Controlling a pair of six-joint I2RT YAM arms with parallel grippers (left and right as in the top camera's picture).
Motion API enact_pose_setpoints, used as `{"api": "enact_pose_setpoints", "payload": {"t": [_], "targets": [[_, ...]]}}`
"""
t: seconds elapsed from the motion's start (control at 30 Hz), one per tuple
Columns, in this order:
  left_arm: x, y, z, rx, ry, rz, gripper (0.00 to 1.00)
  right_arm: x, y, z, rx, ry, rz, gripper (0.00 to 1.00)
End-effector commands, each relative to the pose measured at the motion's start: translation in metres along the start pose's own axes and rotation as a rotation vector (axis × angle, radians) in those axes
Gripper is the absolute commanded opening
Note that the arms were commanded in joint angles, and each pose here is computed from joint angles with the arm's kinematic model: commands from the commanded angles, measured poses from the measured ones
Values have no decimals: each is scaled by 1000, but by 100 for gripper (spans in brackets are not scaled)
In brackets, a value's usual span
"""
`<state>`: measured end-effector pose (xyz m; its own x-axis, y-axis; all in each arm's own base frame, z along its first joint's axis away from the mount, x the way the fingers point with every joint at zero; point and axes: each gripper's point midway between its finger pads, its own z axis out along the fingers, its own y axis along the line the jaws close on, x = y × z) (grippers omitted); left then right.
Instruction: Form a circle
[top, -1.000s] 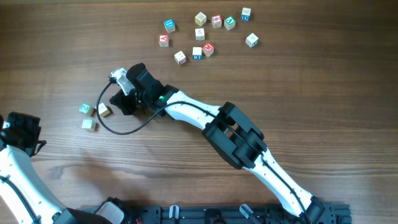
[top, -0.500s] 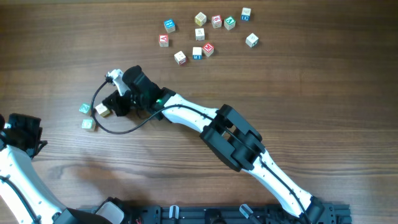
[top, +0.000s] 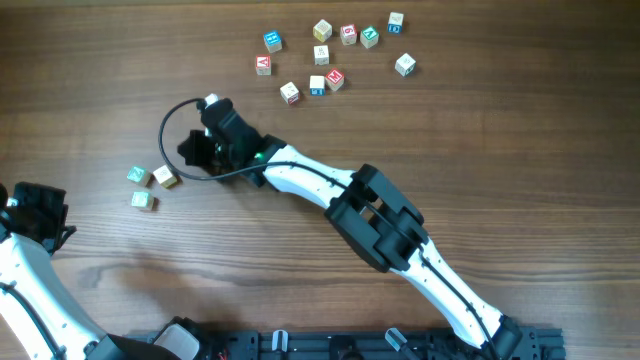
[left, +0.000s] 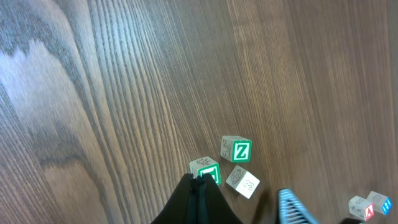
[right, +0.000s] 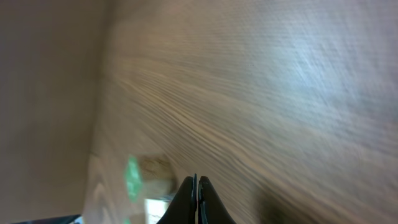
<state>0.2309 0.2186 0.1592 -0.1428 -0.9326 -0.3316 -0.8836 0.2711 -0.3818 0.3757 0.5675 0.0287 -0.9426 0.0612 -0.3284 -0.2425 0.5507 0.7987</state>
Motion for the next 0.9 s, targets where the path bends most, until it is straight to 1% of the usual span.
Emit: {"api": "enact_pose_setpoints", "payload": {"t": [0.0, 0.07, 0.13, 0.33, 0.57, 0.63, 0.77, 0.87], "targets": [[-1, -2, 0, 9, 3, -13, 4, 4, -15, 9, 44, -16, 65, 5], [-1, -2, 0, 9, 3, -13, 4, 10, -9, 10, 24, 11, 74, 4], [-1, -2, 0, 9, 3, -13, 4, 14, -7, 10, 12, 32, 134, 5], [-1, -1, 0, 8, 6, -14, 4, 20, -2, 8, -11, 92, 429, 5], [-1, -1, 0, 8, 6, -14, 4, 22, -1, 8, -12, 99, 430, 5], [-1, -1, 0, 8, 6, -14, 4, 26, -3, 8, 2, 113, 472, 5], [-1, -1, 0, 8, 6, -14, 4, 38, -21, 7, 93, 133, 549, 4], [-1, -1, 0, 8, 6, -14, 4, 39, -23, 7, 99, 136, 553, 5]]}}
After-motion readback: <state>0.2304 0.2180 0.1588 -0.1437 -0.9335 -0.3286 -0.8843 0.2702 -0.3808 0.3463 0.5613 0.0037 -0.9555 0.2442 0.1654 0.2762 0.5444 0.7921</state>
